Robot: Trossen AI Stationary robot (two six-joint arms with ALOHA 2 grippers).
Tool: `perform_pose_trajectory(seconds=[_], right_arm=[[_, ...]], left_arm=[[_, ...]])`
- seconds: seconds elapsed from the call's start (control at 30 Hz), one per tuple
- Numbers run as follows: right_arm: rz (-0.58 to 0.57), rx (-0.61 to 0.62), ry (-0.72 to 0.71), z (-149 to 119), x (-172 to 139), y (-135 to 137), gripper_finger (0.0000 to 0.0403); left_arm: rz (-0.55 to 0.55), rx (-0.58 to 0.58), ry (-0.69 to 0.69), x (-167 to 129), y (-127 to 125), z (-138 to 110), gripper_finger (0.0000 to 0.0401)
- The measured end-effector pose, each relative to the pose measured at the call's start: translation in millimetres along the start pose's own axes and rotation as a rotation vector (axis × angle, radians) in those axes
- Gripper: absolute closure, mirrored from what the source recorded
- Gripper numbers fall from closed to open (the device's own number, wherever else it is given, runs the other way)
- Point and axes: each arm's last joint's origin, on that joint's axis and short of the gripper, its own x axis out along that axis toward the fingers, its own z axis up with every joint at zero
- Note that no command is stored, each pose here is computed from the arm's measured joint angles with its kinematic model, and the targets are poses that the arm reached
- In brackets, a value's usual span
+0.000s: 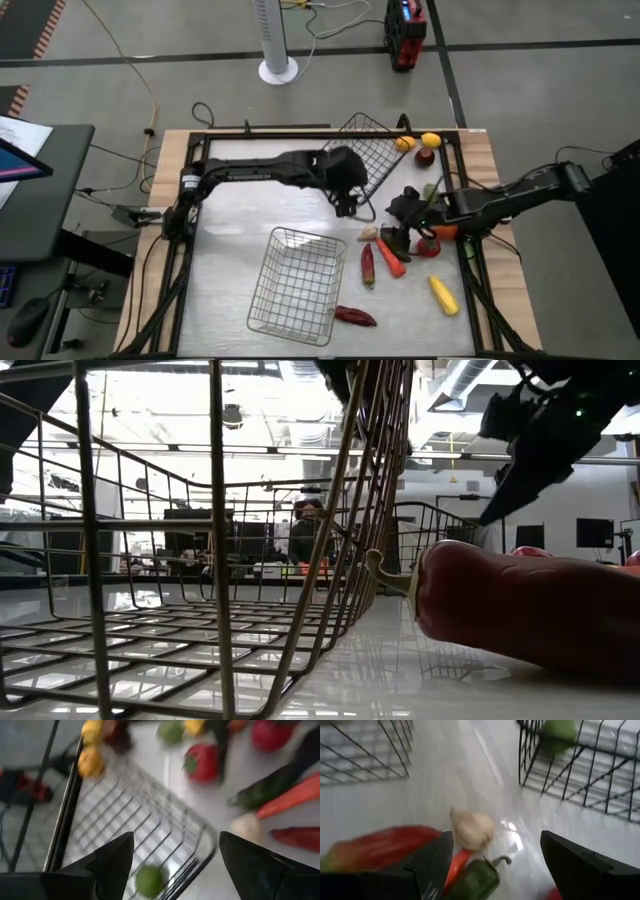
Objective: Sort produce into baskets
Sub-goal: Put the top red tomato into the black wire basket
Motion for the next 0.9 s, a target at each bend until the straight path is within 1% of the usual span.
perform_pose_trajectory(seconds=[0.07, 0.2, 0.33, 0.4, 0.5, 0.6, 0.67, 0.77, 0.83, 0.9], right_arm=[[-0.015, 0.028, 0.037, 0, 3, 1, 0.0076], [-0.069, 0.093, 0.141, 0, 6, 2, 0.0076], [-0.156, 0.108, 0.253, -3, 16, 1, 0.0076], [-0.213, 0.123, 0.265, 1, 17, -2, 0.0076], [-0.295, 0.122, 0.262, 11, 14, -6, 0.0076], [-0.354, 0.107, 0.257, 24, 4, -8, 0.0076], [-0.374, 0.073, 0.281, 29, -2, -10, 0.0076], [-0.378, -0.024, 0.337, 32, -6, -15, 0.0074], [-0.397, -0.025, 0.365, 33, -7, -20, 0.0067], [-0.416, -0.013, 0.388, 32, -8, -26, 0.0055]], left_arm=[[-0.022, 0.034, -0.034, -2, -9, 4, 0.0127], [-0.039, 0.082, -0.050, -4, -21, 7, 0.0138], [-0.023, 0.103, -0.033, -4, -20, 5, 0.0144], [0.002, 0.125, -0.015, -4, -19, 4, 0.0145], [0.020, 0.140, -0.034, -16, -15, 7, 0.0145], [0.027, 0.124, -0.069, -36, -11, 11, 0.0145], [0.023, 0.085, -0.050, -44, -9, 9, 0.0145], [0.016, 0.009, 0.047, -48, -5, -1, 0.0145], [0.013, -0.003, 0.105, -48, -5, -7, 0.0146], [0.010, 0.012, 0.129, -49, -10, -9, 0.0146]])
